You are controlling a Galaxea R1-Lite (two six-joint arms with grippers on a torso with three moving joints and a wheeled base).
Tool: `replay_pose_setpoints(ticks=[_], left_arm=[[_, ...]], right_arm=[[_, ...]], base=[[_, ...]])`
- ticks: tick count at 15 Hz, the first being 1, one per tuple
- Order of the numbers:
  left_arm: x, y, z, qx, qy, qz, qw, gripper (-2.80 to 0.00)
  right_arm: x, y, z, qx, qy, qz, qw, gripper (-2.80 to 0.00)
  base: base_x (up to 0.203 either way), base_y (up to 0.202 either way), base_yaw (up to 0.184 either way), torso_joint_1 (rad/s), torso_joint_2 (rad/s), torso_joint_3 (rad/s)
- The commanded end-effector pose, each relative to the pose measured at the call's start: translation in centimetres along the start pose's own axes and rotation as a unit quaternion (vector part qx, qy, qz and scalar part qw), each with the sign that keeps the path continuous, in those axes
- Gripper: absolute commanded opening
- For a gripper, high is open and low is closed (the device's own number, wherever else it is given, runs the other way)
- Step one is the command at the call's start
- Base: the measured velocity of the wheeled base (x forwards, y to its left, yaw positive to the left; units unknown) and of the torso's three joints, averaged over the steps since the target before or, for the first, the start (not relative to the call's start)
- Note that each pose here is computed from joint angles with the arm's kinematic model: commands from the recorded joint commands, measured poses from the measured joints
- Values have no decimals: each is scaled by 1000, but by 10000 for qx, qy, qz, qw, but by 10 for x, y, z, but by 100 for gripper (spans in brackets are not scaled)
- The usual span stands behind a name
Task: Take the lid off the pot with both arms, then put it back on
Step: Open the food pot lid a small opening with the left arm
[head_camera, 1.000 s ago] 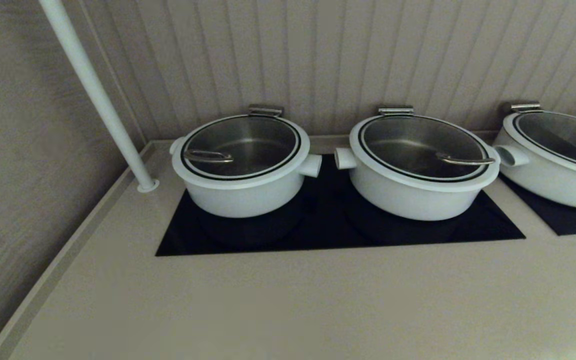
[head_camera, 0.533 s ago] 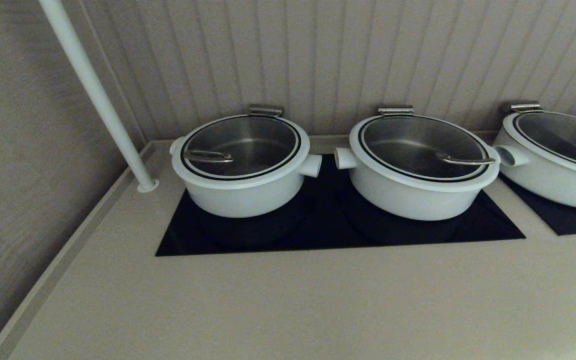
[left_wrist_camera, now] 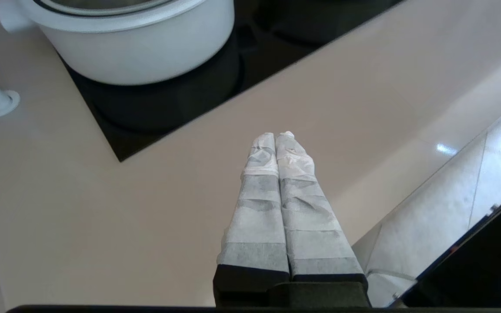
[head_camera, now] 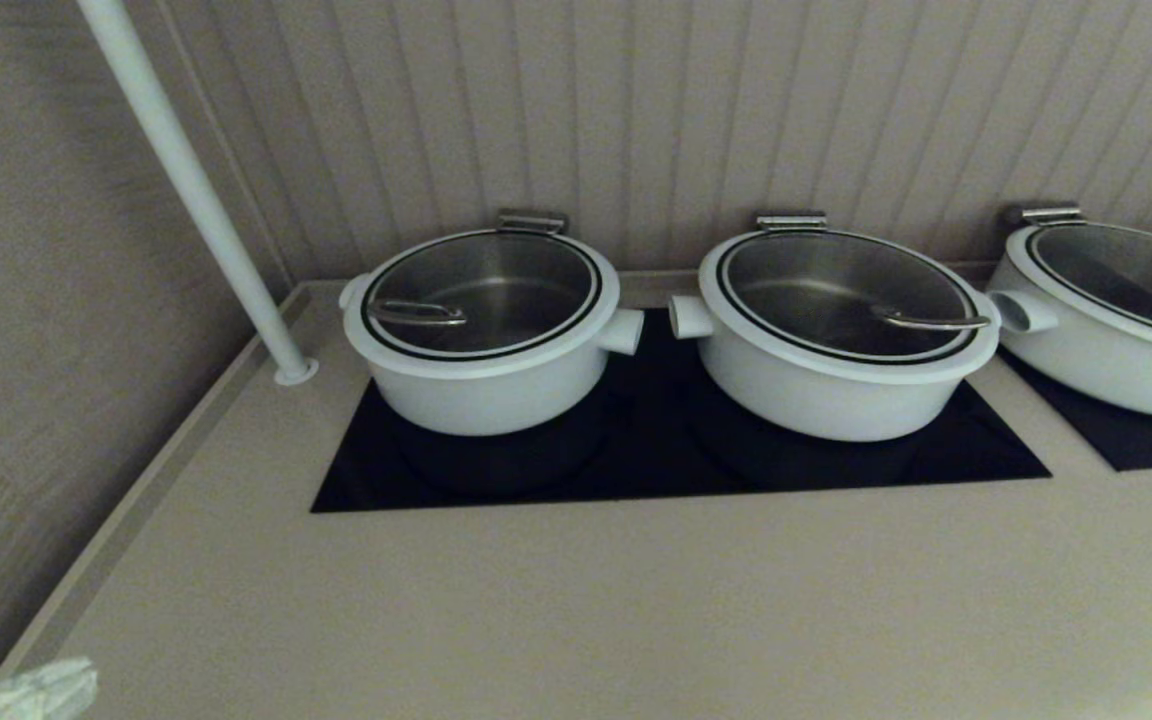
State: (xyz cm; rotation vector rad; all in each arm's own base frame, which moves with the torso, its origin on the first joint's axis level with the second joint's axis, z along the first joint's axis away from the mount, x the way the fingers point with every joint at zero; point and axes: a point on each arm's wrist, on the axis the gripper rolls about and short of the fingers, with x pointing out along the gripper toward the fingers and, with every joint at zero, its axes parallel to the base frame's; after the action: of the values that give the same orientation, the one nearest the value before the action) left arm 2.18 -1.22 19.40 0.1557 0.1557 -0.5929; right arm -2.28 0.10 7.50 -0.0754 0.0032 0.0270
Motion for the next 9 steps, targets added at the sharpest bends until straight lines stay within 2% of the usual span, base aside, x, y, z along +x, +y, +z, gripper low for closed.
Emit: replay_pose_setpoints(ticks=[1,5,9], left_arm=[[13,9,4,-91,259,-115,9996,-280],[33,21,8,59,443,-313,9985,-280],[59,34,12,330,491,-489,9970,-280]], right_arm=[[0,0,0,-6,1,4,10000,-280],[0,0,0,-6,1,3,10000,-280],[0,0,0,-6,1,4,10000,-280]], base=[[0,0,0,0,0,0],[0,0,0,0,0,0],[0,0,0,0,0,0]])
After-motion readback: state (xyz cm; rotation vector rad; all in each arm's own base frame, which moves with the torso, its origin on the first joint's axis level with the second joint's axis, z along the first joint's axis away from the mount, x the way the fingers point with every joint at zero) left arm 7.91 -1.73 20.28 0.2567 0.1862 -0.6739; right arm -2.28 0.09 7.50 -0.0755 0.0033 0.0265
